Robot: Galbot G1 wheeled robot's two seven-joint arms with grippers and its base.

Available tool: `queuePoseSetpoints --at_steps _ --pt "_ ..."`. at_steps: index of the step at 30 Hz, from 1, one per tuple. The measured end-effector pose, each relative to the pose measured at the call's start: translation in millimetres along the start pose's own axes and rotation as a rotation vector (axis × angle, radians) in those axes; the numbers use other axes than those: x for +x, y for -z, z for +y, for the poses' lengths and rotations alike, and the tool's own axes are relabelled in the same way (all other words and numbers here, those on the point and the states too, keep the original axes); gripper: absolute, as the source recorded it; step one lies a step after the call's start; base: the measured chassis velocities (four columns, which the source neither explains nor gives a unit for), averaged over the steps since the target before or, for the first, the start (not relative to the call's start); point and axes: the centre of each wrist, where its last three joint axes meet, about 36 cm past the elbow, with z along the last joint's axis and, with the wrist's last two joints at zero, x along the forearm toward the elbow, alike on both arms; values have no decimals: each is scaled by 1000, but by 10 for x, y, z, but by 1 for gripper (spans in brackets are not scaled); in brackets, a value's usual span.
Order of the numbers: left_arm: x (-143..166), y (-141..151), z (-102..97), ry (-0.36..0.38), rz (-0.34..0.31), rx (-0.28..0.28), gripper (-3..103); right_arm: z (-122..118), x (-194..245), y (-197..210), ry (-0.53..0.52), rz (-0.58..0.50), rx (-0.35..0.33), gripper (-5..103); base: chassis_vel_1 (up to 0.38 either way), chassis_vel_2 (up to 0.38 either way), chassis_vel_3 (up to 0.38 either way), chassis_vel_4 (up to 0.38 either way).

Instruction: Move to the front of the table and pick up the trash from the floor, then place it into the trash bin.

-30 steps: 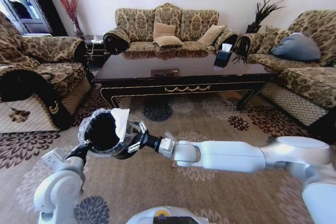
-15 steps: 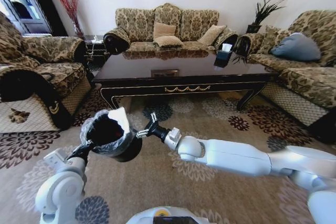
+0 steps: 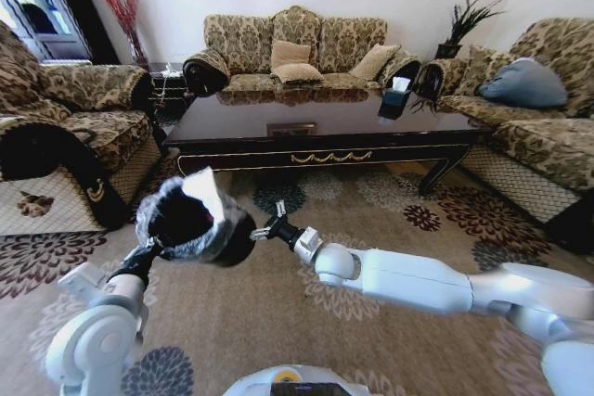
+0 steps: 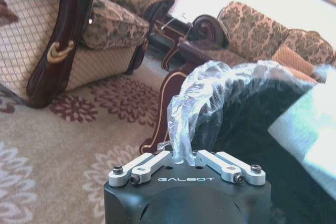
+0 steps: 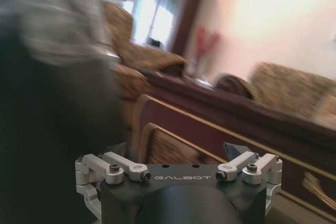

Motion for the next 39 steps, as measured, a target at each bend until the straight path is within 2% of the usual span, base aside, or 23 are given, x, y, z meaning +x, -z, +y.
queuePoseSetpoints --at_steps 3,5,6,8,12,15,17,21,24,26,29,39 --pt "-48 -31 14 -20 -13 23 3 -101 -4 -188 -95 61 2 100 0 0 0 0" --pt "-69 -34 12 -58 -38 66 3 -170 2 -302 -142 89 8 100 0 0 0 0" --pt "-69 -34 12 -58 -38 66 3 -170 2 -302 -142 89 8 100 0 0 0 0" --pt "-123 -65 22 -87 -41 110 3 -232 24 -423 -186 118 13 100 0 0 0 0" --pt "-231 -144 84 -59 -46 125 3 -298 49 -575 -229 144 29 100 0 0 0 0" --pt "-175 -69 66 -101 -53 171 4 -324 92 -697 -253 162 40 100 0 0 0 0" --pt "-182 -78 68 -97 -52 162 4 -326 108 -730 -257 169 41 100 0 0 0 0" --pt "-293 -196 115 -27 -31 76 3 -326 144 -859 -273 187 51 100 0 0 0 0" --pt "-243 -145 69 -46 -37 75 5 -321 150 -875 -274 190 51 100 0 0 0 0" --pt "-162 -73 14 -99 -39 118 5 -324 154 -887 -276 192 53 100 0 0 0 0" --pt "-146 -62 5 -114 -35 133 4 -322 161 -909 -278 196 54 100 0 0 0 0" --pt "-171 -85 65 -54 -44 75 3 -311 182 -1088 -310 251 36 100 0 0 0 0"
